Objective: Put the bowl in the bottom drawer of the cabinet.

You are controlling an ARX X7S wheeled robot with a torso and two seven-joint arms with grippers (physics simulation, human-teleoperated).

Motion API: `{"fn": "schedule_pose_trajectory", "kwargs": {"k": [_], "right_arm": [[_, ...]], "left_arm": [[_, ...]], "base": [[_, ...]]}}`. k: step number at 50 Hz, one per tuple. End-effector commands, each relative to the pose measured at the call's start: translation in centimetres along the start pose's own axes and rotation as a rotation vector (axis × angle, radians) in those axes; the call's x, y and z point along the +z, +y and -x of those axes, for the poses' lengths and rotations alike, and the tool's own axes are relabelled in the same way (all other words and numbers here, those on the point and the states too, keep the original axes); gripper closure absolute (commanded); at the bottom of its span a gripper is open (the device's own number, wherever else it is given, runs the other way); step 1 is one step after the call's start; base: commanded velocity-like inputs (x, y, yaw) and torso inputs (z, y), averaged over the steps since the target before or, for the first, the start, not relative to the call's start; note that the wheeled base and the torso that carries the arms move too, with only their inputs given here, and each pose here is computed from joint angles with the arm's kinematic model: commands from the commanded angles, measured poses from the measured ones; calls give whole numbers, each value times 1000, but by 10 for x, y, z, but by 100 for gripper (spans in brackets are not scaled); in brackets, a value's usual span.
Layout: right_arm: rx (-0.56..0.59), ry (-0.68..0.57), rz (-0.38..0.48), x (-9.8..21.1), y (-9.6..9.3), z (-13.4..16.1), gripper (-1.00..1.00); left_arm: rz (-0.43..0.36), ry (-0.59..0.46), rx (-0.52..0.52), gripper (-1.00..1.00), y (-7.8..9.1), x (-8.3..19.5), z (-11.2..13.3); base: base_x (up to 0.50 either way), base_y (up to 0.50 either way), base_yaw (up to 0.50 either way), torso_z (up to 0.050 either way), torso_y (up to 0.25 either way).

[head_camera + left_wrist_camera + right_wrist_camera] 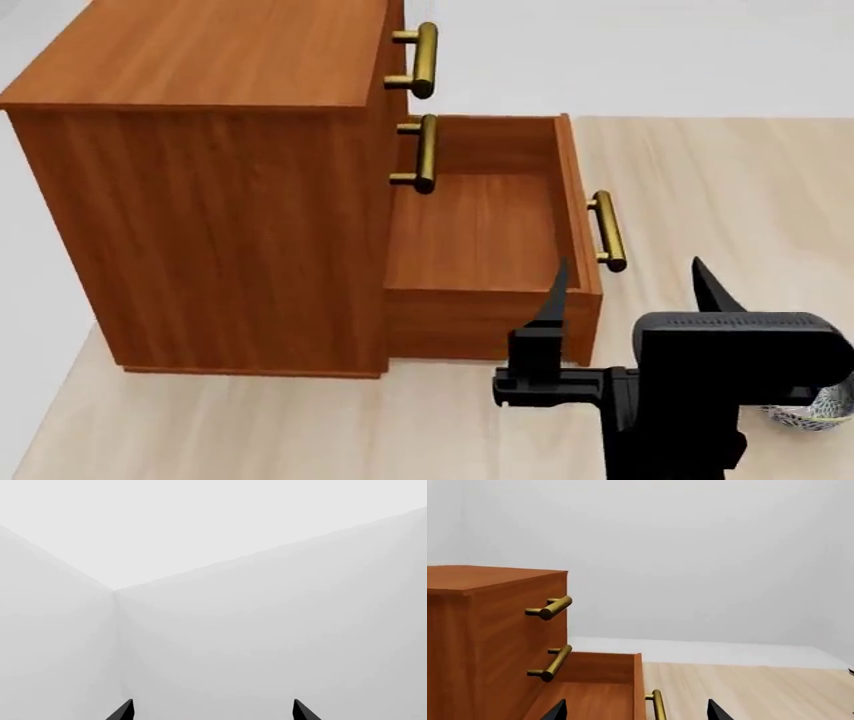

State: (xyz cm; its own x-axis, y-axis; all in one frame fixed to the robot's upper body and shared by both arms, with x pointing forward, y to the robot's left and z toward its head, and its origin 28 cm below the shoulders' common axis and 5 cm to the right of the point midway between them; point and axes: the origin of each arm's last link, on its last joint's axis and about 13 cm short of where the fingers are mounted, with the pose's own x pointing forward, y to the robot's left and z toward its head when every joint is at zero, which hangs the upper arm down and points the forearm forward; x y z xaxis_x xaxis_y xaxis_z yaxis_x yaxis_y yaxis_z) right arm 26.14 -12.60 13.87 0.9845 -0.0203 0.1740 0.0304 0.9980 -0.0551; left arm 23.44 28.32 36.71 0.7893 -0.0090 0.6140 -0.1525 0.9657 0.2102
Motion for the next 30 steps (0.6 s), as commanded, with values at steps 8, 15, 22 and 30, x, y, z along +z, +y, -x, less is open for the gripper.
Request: {"fn": "schedule_pose_trajectory", "kwargs": {"k": [8,15,22,30], "right_arm": [[-2,-1,-2,0,-1,0,-100],[-3,-2,-5,0,-1,0,-100],[-5,-1,-4,0,-1,0,-100],[-5,-1,-8,-1,-2,1,-100]], "left_arm": [[6,-7,-8,-100,0,-1,-1],[0,-14,-11,-100,-1,0,-1],[-2,-20,-15,-100,-2,1,-1],[-1,-25,-17,-100,-2,2,-1]], "base": [[331,0,0,0,1],[330,0,0,0,0],[332,0,0,0,1],[331,0,0,0,0]]}}
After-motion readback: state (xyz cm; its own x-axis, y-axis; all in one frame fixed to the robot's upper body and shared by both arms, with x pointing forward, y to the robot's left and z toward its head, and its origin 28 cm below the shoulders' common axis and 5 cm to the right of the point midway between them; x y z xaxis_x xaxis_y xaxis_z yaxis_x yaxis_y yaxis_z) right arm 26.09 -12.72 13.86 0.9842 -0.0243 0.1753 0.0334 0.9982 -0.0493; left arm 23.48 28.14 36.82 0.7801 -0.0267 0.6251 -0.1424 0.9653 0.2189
